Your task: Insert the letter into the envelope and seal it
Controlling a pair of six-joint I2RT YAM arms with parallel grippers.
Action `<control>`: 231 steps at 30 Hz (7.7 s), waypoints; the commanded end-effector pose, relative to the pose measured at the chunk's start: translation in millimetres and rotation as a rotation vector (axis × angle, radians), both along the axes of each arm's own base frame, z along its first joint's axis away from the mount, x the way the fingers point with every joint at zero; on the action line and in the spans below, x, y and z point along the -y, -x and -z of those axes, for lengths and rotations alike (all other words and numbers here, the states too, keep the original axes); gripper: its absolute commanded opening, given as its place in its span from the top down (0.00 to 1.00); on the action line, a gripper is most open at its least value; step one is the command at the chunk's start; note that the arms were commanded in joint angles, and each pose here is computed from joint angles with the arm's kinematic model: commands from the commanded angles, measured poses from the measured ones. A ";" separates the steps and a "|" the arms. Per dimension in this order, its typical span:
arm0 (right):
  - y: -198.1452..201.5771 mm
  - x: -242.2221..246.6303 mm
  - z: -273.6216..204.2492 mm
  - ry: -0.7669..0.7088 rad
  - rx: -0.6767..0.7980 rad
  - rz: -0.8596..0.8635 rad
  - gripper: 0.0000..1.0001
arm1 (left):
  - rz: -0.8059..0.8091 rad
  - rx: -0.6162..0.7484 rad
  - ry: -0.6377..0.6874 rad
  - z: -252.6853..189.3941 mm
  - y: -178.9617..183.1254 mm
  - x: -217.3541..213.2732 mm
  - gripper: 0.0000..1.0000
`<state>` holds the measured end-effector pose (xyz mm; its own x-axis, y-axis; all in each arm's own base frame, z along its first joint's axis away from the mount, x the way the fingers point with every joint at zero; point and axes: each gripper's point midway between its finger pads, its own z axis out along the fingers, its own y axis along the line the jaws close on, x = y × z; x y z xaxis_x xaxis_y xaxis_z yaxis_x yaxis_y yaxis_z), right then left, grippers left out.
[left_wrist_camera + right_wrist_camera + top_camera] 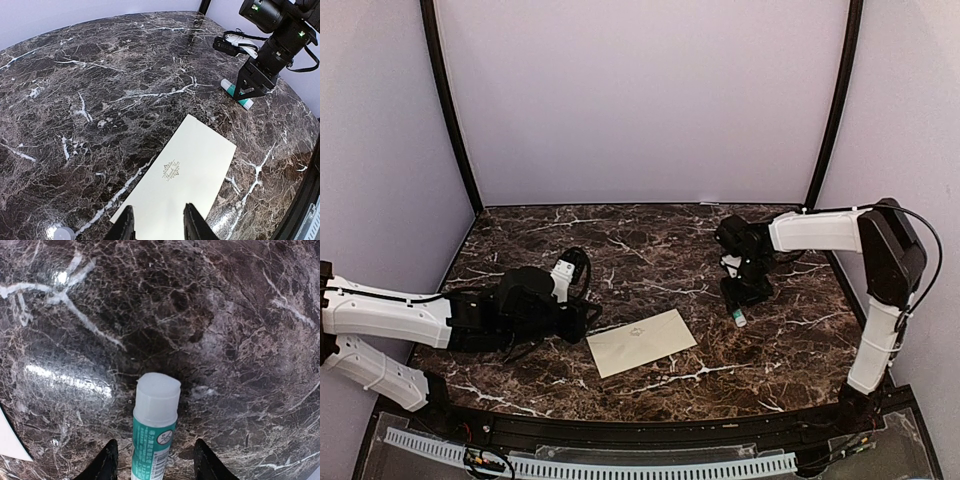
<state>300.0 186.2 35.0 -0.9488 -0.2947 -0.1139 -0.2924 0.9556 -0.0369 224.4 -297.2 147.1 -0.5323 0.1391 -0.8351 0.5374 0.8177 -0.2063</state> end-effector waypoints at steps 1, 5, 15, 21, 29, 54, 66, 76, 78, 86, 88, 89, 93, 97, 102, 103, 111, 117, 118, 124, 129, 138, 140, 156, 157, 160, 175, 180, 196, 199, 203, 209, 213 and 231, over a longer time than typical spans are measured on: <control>-12.9 -8.9 5.5 -0.038 0.020 0.021 0.53 | 0.010 0.006 0.014 -3.0 2.2 -2.7 0.67; -17.1 -12.8 9.3 -0.053 0.024 0.032 0.57 | 0.014 0.004 0.016 -3.2 2.7 -2.2 0.67; -7.1 -0.5 21.5 0.000 -0.014 0.069 0.80 | 0.016 0.005 0.017 -3.7 3.1 -2.4 0.67; -11.0 -12.5 7.2 -0.078 0.025 0.061 1.00 | 0.028 0.002 0.027 -5.2 4.9 -0.7 0.67; -2.3 -106.5 -99.1 -0.514 0.218 -0.129 1.00 | 0.102 -0.002 0.096 -16.7 16.3 8.0 0.66; 174.5 -248.9 -304.5 -1.369 0.883 -0.494 1.00 | 0.731 0.155 0.606 -110.3 131.7 16.3 0.51; 204.0 -284.7 -302.1 -1.422 0.901 -0.481 1.00 | 0.811 0.178 0.677 -122.7 150.2 7.1 0.48; 206.0 -298.8 -296.7 -1.415 0.891 -0.476 1.00 | 0.834 0.161 0.683 -122.5 153.1 9.8 0.56; 205.8 -299.0 -297.3 -1.416 0.892 -0.474 1.00 | 0.835 0.161 0.683 -122.7 153.2 9.8 0.59; 206.0 -302.9 -292.9 -1.413 0.879 -0.472 1.00 | 0.831 0.154 0.691 -124.7 152.7 10.1 0.71; 206.2 -303.4 -292.7 -1.415 0.879 -0.472 1.00 | 0.826 0.153 0.692 -125.0 152.0 10.0 0.77; 206.1 -303.4 -292.4 -1.416 0.878 -0.471 1.00 | 0.823 0.153 0.693 -125.7 151.6 9.9 0.82; 206.3 -303.1 -291.4 -1.415 0.875 -0.472 1.00 | 0.810 0.157 0.696 -126.8 150.0 8.6 0.92; 204.7 -300.7 -283.7 -1.378 0.874 -0.476 1.00 | 0.797 0.163 0.697 -127.5 149.0 6.5 0.95; 186.7 -289.5 -270.8 -1.205 0.904 -0.433 0.64 | 0.738 0.171 0.671 -123.7 138.8 6.0 0.95; 182.9 -288.4 -271.3 -1.176 0.910 -0.422 0.56 | 0.709 0.173 0.656 -120.9 133.3 6.3 0.95; 167.4 -301.9 -274.7 -1.052 0.915 -0.374 0.54 | 0.594 0.161 0.582 -104.2 109.3 12.5 0.97; 162.6 -309.6 -262.6 -1.023 0.891 -0.338 0.65 | 0.546 0.171 0.571 -103.1 102.0 9.4 0.97; 163.3 -309.9 -261.2 -1.026 0.886 -0.335 0.65 | 0.542 0.172 0.569 -102.4 101.6 8.7 0.97; 166.7 -311.3 -253.2 -1.058 0.846 -0.317 0.55 | 0.525 0.183 0.576 -105.1 100.1 5.3 0.97; 166.6 -314.6 -247.6 -1.058 0.838 -0.312 0.70 | 0.528 0.183 0.577 -105.3 100.9 5.7 0.97; 171.4 -302.0 -250.2 -1.080 0.838 -0.335 1.00 | 0.599 0.178 0.603 -111.9 114.2 8.0 0.98; 181.2 -299.3 -254.5 -1.119 0.832 -0.394 1.00 | 0.670 0.172 0.629 -116.9 127.0 9.1 0.98; 258.4 -306.4 -270.3 -1.432 0.662 -0.878 1.00 | 1.198 0.094 0.781 -138.5 217.1 2.7 0.96; 259.6 -307.5 -271.1 -1.436 0.659 -0.884 1.00 | 1.203 0.090 0.784 -138.5 217.7 3.1 0.96; 257.5 -305.0 -272.0 -1.433 0.667 -0.870 1.00 | 1.191 0.097 0.790 -139.4 216.5 2.5 0.97; 210.2 -293.5 -269.1 -1.226 0.793 -0.563 0.42 | 0.575 0.166 0.633 -111.4 114.9 10.0 0.98; 201.6 -308.4 -263.2 -1.189 0.801 -0.508 0.50 | 0.526 0.163 0.621 -106.5 105.3 11.7 0.99; 198.3 -307.4 -257.0 -1.180 0.809 -0.486 1.00 | 0.593 0.186 0.617 -110.3 117.2 10.0 0.99; 206.3 -308.8 -257.4 -1.198 0.785 -0.541 1.00 | 0.669 0.186 0.639 -115.4 130.3 11.4 0.99; 229.3 -308.9 -257.2 -1.290 0.689 -0.683 1.00 | 0.838 0.173 0.694 -125.2 160.2 10.6 0.99; 254.7 -302.7 -260.3 -1.461 0.547 -0.825 1.00 | 1.041 0.162 0.774 -138.3 196.5 0.9 0.98; 258.1 -303.8 -262.0 -1.493 0.527 -0.841 1.00 | 1.061 0.159 0.786 -140.7 200.0 -0.4 0.98; 226.7 -283.8 -260.6 -1.374 0.613 -0.698 1.00 | 0.793 0.159 0.641 -118.8 151.9 12.4 0.49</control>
<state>60.8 485.7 280.6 -0.4023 -0.0343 -0.9149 -0.9155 0.0254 0.4016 60.5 -309.4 256.9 -0.3916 -0.0685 -0.9176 0.9181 -0.0945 -0.3848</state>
